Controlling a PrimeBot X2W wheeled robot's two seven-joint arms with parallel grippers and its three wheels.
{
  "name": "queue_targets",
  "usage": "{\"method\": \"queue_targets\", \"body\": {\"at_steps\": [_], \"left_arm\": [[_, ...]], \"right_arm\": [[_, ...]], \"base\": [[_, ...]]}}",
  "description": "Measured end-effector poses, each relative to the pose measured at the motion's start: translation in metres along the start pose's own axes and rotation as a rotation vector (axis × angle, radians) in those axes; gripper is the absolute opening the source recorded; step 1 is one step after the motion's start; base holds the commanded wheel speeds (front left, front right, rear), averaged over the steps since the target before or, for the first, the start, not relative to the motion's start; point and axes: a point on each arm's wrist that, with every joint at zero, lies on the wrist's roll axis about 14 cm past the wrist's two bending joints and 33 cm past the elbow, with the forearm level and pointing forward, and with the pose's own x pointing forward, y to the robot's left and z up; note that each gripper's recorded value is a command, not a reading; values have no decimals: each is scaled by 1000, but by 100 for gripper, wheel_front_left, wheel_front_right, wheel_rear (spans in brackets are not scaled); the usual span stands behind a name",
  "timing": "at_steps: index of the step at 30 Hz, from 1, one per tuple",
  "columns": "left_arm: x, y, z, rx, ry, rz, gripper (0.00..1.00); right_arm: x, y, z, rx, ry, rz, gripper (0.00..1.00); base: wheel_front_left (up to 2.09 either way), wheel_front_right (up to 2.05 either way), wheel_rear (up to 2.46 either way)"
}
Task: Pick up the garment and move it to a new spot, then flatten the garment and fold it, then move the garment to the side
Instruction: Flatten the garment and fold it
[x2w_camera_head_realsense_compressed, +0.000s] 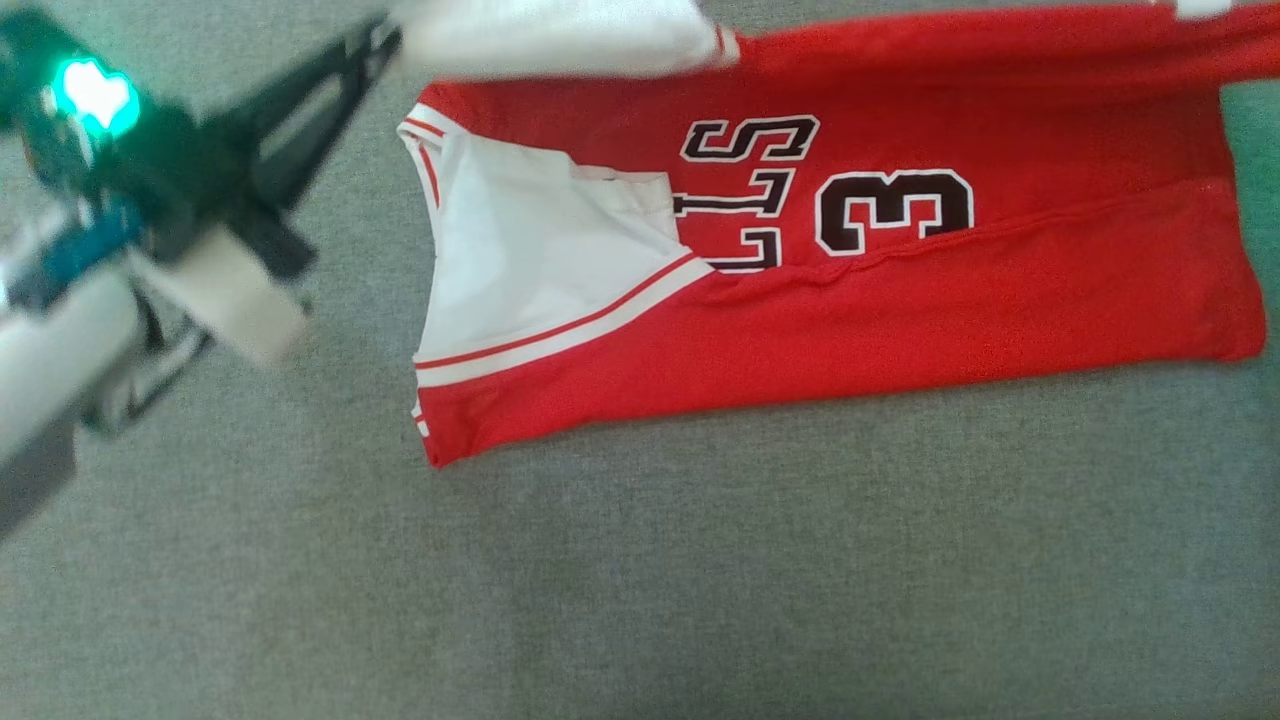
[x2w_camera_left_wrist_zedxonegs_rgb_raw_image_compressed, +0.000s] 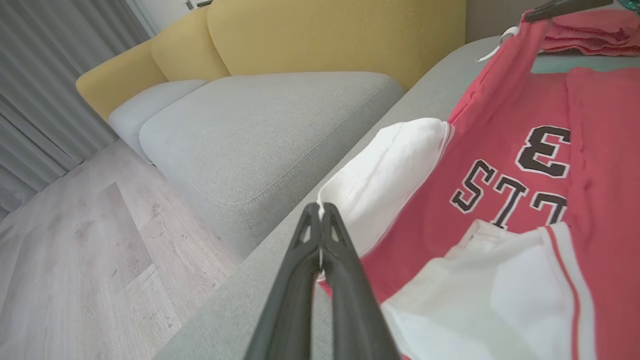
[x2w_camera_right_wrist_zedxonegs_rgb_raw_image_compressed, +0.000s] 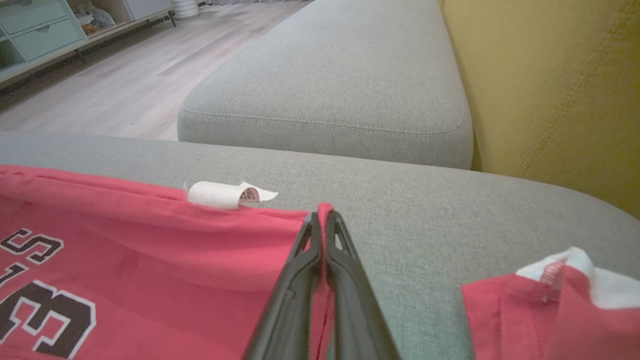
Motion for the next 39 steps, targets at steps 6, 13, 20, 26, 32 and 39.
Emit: {"method": "queue_targets", "body": {"at_steps": [6, 13, 20, 26, 32, 39], "left_arm": [[-25, -29, -5, -61, 3, 5, 0], [-42, -56, -14, -97, 29, 7, 0], [-53, -77, -29, -158, 77, 2, 0], [-56, -84, -34, -180, 90, 3, 0], [-56, -94, -42, -215, 103, 0, 0], [-46, -100, -45, -279, 64, 74, 100]], "right_arm": [[-9, -2, -18, -4, 24, -8, 0], [-18, 0, -31, 3, 28, -12, 0], [-34, 1, -46, 7, 40, -21, 0], [-50, 2, -61, 26, 60, -38, 0], [-51, 8, -75, 45, 79, -45, 0], [-52, 15, -79, 134, 41, -86, 100]], "base": [[0, 0, 0], [0, 0, 0], [0, 0, 0], [0, 0, 0], [0, 0, 0], [0, 0, 0]]}}
